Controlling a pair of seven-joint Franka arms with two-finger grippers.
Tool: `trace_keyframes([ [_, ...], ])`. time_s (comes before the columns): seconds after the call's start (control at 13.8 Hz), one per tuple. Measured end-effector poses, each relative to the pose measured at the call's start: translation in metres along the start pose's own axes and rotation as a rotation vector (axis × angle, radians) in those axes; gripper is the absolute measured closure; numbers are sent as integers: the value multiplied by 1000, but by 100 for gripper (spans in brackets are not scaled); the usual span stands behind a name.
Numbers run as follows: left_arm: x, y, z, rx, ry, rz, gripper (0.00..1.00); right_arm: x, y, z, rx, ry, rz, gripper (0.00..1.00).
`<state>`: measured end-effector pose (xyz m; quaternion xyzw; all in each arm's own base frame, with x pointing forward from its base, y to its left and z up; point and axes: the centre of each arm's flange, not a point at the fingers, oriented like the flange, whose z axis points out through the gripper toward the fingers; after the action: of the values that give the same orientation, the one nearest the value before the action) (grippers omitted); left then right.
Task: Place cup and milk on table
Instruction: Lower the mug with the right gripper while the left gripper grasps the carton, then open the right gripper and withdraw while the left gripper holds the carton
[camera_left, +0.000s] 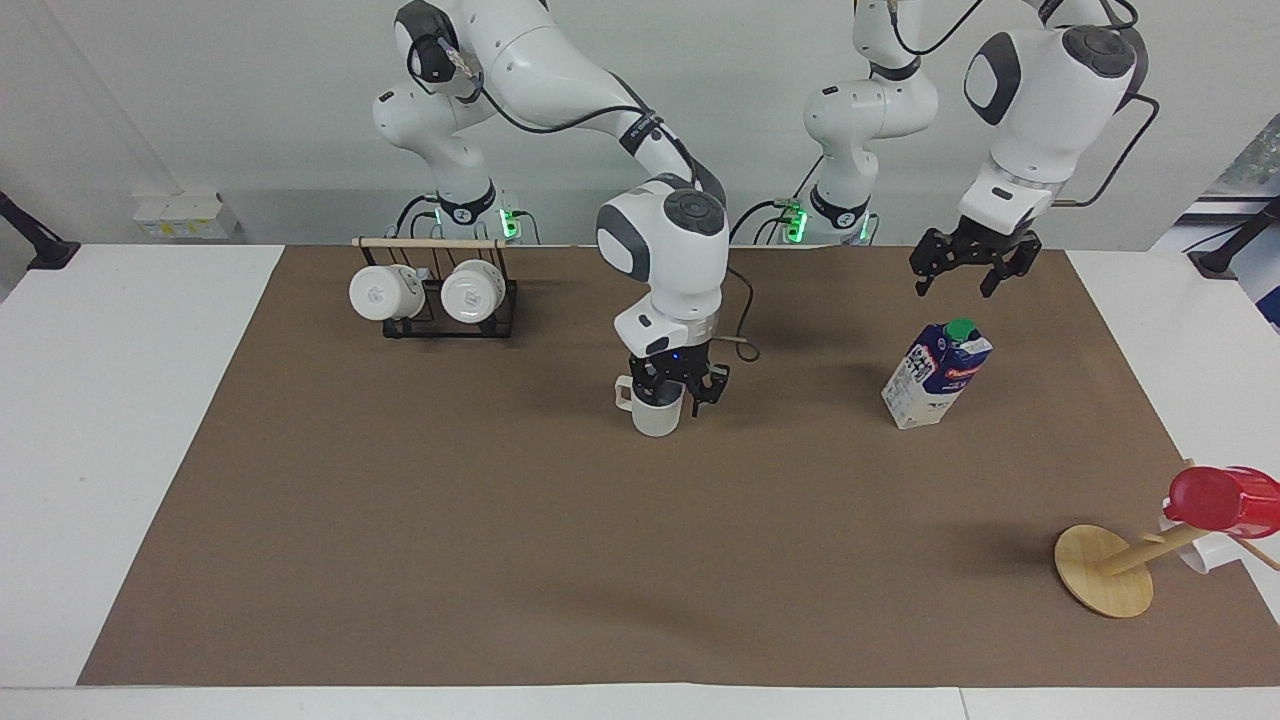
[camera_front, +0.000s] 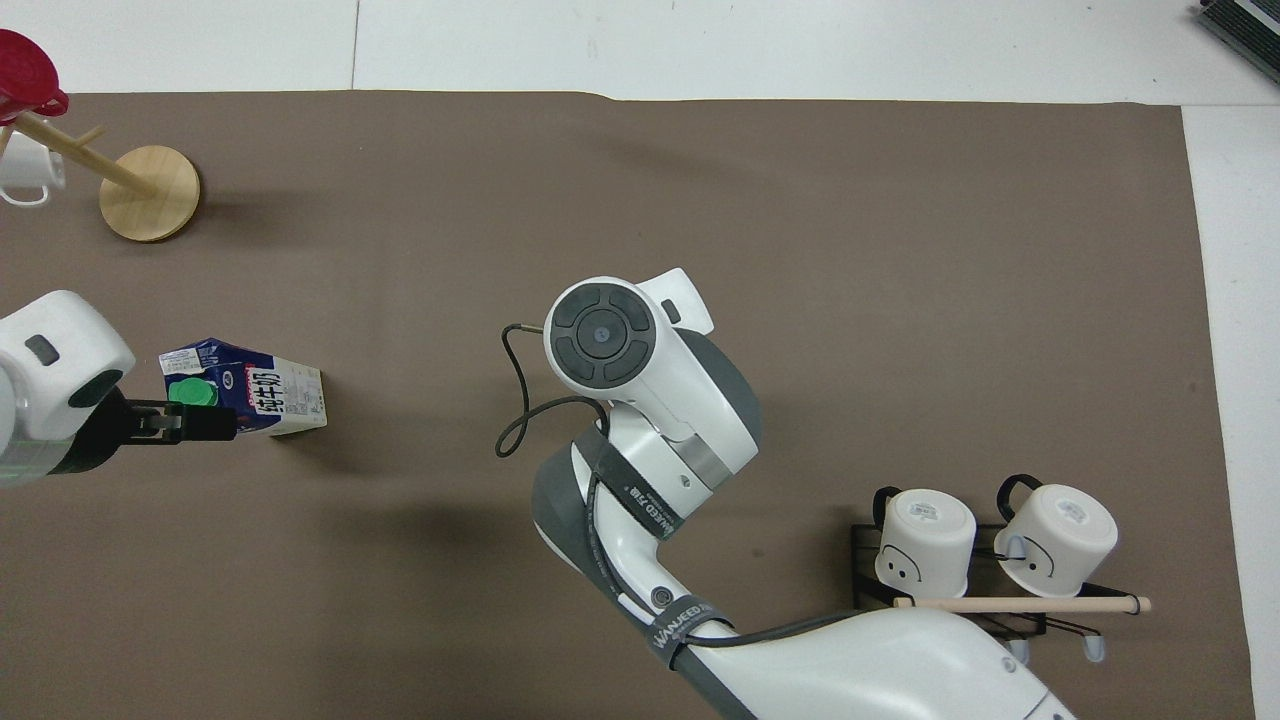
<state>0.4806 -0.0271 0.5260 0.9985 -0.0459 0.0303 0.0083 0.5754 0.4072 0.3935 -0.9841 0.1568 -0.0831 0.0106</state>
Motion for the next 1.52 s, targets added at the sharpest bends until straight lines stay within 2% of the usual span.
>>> trace_keyframes([
  [0.14, 5, -14, 10, -1, 6, 21, 0, 29, 28, -40, 11, 29, 48, 0],
  [0.43, 16, -18, 51, -6, 10, 30, 0, 81, 137, -115, -2, 53, 63, 0],
  [0.72, 17, -17, 60, -4, 24, 33, 0, 123, 262, -172, -68, 24, 27, 0],
  [0.94, 18, -17, 60, -3, 39, 32, 4, 137, 352, -215, -78, -16, -26, 0],
  [1.01, 19, -17, 60, -3, 40, 32, 8, 138, 369, -226, -79, -21, -47, 0],
  [1.23, 19, -17, 60, -3, 41, 32, 8, 134, 385, -250, -96, -75, -112, 0],
  [1.52, 19, -17, 62, -3, 40, 30, 0, 135, 390, -268, -108, -121, -140, 0],
])
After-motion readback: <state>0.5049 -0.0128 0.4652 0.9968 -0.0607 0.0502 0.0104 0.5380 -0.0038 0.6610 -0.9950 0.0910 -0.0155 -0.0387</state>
